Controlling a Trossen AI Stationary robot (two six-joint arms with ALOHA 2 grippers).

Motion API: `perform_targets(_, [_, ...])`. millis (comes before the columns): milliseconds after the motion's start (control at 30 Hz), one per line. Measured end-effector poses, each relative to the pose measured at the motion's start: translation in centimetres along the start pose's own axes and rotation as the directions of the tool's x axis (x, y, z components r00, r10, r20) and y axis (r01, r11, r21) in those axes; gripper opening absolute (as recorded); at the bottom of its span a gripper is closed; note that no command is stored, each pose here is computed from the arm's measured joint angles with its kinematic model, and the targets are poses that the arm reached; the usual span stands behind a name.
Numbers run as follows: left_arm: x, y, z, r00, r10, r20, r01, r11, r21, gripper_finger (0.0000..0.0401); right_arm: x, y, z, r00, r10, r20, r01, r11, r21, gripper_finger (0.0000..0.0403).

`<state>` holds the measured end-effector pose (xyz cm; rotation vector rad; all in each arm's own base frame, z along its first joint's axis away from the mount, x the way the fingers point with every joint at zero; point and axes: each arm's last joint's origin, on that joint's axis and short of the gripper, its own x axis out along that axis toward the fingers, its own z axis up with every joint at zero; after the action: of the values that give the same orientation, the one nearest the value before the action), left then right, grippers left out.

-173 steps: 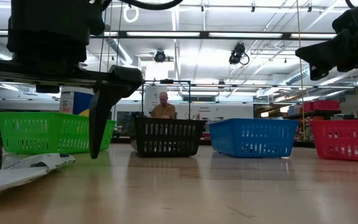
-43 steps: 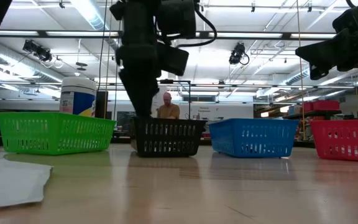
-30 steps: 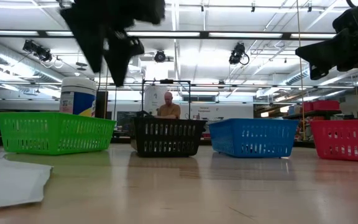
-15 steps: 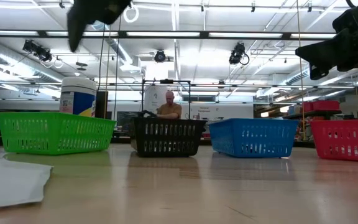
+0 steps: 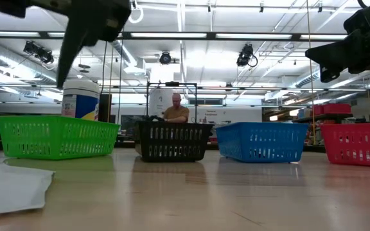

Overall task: Pick & Place First Aid Supplies
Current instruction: Put the bandage into the green basket

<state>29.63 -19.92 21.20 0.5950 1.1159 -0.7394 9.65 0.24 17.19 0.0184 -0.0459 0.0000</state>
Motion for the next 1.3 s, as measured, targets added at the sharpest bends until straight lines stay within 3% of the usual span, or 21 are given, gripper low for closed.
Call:
perform_targets(300, [1.9, 0.0, 0.7, 0.999, 0.024, -0.026, -0.021, 0.994, 0.11, 0.0368, 0.0, 0.0, 0.0, 1.0, 0.0, 0.0, 0.0, 1.0, 0.0, 0.0023])
perform_targets(600, [1.1, 0.1, 2.1, 0.999, 0.045, 0.022, -0.047, 0.992, 0.113, 0.0363, 0.0, 0.0, 0.0, 1.0, 0.0, 0.0, 0.0, 1.0, 0.0, 0.0023])
perform_targets(1033, [6.2, 0.5, 1.3, 0.993, 0.027, -0.117, -0.014, 0.994, 0.107, 0.0362, 0.0, 0.0, 0.0, 1.0, 0.0, 0.0, 0.0, 1.0, 0.0, 0.0023])
perform_targets(1300, [7.0, 0.6, 1.0, 0.989, 0.039, -0.144, -0.024, 0.994, 0.108, 0.0361, 0.0, 0.0, 0.0, 1.0, 0.0, 0.0, 0.0, 1.0, 0.0, 0.0023])
